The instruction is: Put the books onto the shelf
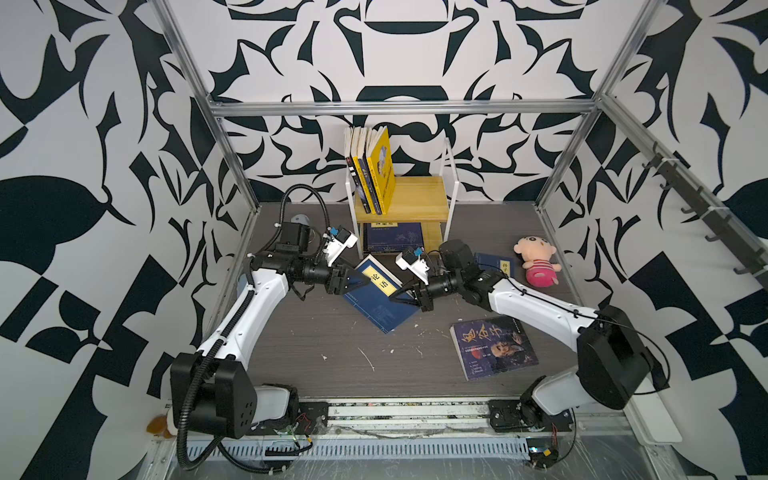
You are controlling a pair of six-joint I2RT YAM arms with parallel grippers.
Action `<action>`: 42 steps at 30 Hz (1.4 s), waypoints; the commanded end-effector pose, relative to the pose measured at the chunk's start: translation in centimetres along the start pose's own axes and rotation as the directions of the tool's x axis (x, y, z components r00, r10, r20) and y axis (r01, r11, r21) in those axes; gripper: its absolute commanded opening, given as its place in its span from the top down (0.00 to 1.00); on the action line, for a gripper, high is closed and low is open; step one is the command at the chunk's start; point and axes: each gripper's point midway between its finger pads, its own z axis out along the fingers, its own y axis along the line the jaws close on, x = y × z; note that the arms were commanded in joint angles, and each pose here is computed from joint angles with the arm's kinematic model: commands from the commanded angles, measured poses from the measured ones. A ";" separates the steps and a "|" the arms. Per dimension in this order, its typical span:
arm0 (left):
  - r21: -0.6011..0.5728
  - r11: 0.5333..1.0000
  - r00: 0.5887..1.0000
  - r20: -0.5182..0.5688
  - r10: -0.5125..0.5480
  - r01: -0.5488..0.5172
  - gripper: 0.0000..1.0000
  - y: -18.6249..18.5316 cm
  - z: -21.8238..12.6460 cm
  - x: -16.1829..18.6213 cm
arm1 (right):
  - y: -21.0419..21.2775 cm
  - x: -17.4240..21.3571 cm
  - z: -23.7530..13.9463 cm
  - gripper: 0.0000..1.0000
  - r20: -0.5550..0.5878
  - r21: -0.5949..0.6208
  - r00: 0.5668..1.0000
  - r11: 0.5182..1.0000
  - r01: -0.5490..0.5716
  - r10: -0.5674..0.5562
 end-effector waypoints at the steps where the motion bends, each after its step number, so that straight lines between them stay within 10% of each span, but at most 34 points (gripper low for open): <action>1: 0.056 0.998 1.000 0.027 0.005 -0.007 0.78 -2.1 -0.7 -0.6 | 1.0 -3.2 -0.5 1.00 0.044 -0.002 0.992 0.993 0.118 -0.118; 5: 0.037 0.999 0.999 0.039 -0.003 0.002 1.00 -1.6 -0.9 -0.7 | 0.3 -3.4 -0.6 1.00 0.040 0.049 0.992 0.991 0.121 -0.123; 11: -0.017 0.995 0.986 0.135 -0.094 0.097 1.00 -0.5 -2.6 -2.1 | -3.3 -2.6 -2.8 0.48 -0.011 0.348 0.990 0.928 0.134 -0.139; 15: -0.049 0.968 0.954 0.192 -0.231 0.244 1.00 1.1 -3.4 -2.3 | -5.4 -3.0 -3.8 0.26 -0.073 0.594 0.977 0.778 0.203 -0.200; 21: -0.066 0.833 0.801 0.328 -0.501 0.549 1.00 4.4 -4.9 -2.4 | -4.1 -4.2 -3.5 0.24 -0.275 0.760 0.880 0.474 0.445 -0.386; 28: 0.011 0.708 0.653 0.375 -0.658 0.706 1.00 5.7 -5.3 -2.8 | 0.4 -6.0 -0.4 0.27 -0.335 0.746 0.737 0.313 0.587 -0.587; 32: 0.023 0.678 0.622 0.377 -0.686 0.734 1.00 5.9 -5.5 -3.0 | 1.6 -5.9 2.8 0.26 -0.407 0.695 0.651 0.245 0.676 -0.641; 42: 0.039 0.661 0.605 0.367 -0.707 0.749 1.00 5.6 -5.3 -2.6 | -0.9 -8.2 6.4 0.34 -0.490 0.732 0.587 0.062 0.678 -0.644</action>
